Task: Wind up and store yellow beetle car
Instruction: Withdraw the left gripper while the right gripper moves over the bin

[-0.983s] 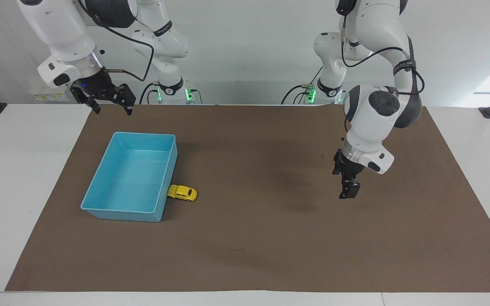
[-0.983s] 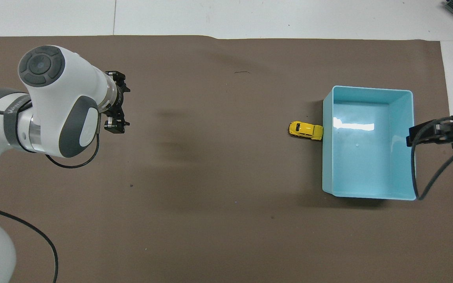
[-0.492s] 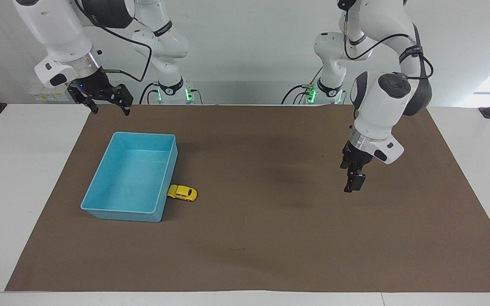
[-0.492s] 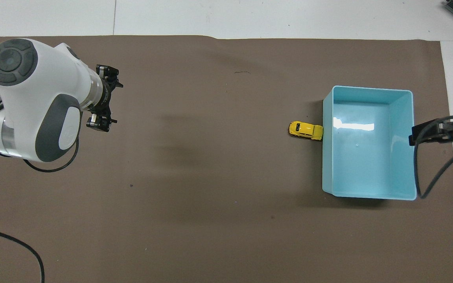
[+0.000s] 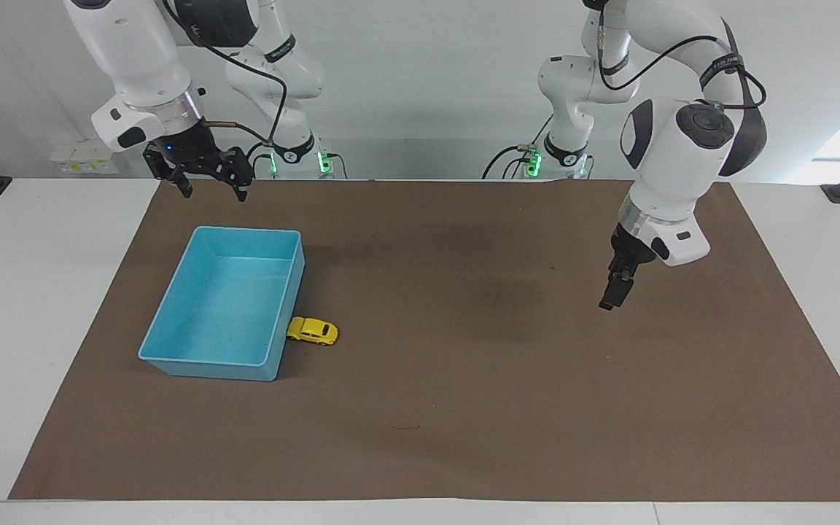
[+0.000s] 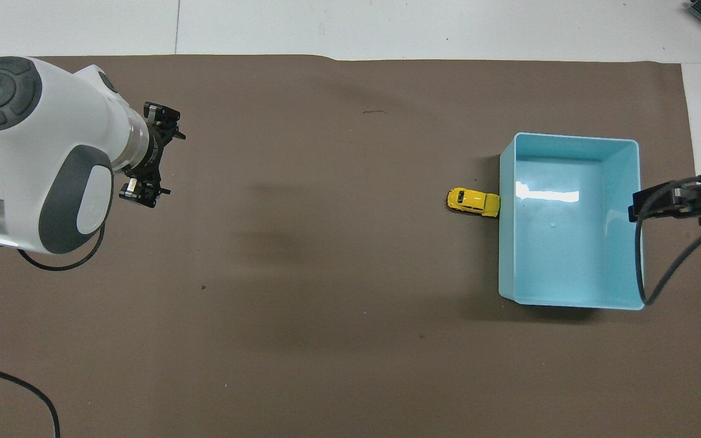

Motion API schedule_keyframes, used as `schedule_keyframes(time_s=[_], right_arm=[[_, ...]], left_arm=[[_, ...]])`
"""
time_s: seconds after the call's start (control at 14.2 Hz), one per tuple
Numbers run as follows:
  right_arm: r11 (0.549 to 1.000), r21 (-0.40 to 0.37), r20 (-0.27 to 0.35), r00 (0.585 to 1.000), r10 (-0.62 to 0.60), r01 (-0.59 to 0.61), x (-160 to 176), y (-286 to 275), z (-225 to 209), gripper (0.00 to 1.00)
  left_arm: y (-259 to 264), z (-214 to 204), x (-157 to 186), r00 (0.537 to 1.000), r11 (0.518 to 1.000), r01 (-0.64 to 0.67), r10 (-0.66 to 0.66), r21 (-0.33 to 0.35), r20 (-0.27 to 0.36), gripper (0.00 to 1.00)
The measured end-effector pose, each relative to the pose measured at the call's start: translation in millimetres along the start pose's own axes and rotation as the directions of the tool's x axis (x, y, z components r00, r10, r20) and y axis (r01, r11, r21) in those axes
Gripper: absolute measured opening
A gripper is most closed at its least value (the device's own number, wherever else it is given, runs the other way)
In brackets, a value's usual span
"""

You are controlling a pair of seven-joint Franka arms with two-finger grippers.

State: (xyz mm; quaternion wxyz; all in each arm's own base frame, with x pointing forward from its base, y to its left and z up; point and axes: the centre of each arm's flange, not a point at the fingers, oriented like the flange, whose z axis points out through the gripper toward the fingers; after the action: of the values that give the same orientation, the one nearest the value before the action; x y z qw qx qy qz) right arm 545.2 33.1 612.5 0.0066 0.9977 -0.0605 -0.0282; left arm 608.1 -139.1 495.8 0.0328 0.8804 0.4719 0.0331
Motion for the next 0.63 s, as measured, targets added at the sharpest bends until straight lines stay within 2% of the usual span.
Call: schedule_keyframes(time_s=[0.28,0.42,0.63], right_arm=[[0.996,0.006,-0.015,0.996,0.086,-0.086,3.6,-24.6,5.8,1.00],[0.990,0.013,-0.027,0.990,0.141,-0.141,7.3,-33.5,9.1,1.00],[0.971,0.011,-0.011,0.971,0.238,-0.238,10.0,-49.5,19.5,1.00]], left_arm=[[-8.7,-12.6,15.0,0.968,0.968,-0.250,0.250,-0.012,-0.013,1.00],[-12.7,-15.1,23.0,0.933,0.933,-0.359,0.359,-0.011,-0.017,1.00],[-19.8,-17.7,33.6,0.862,0.862,-0.507,0.507,-0.002,-0.014,1.00]])
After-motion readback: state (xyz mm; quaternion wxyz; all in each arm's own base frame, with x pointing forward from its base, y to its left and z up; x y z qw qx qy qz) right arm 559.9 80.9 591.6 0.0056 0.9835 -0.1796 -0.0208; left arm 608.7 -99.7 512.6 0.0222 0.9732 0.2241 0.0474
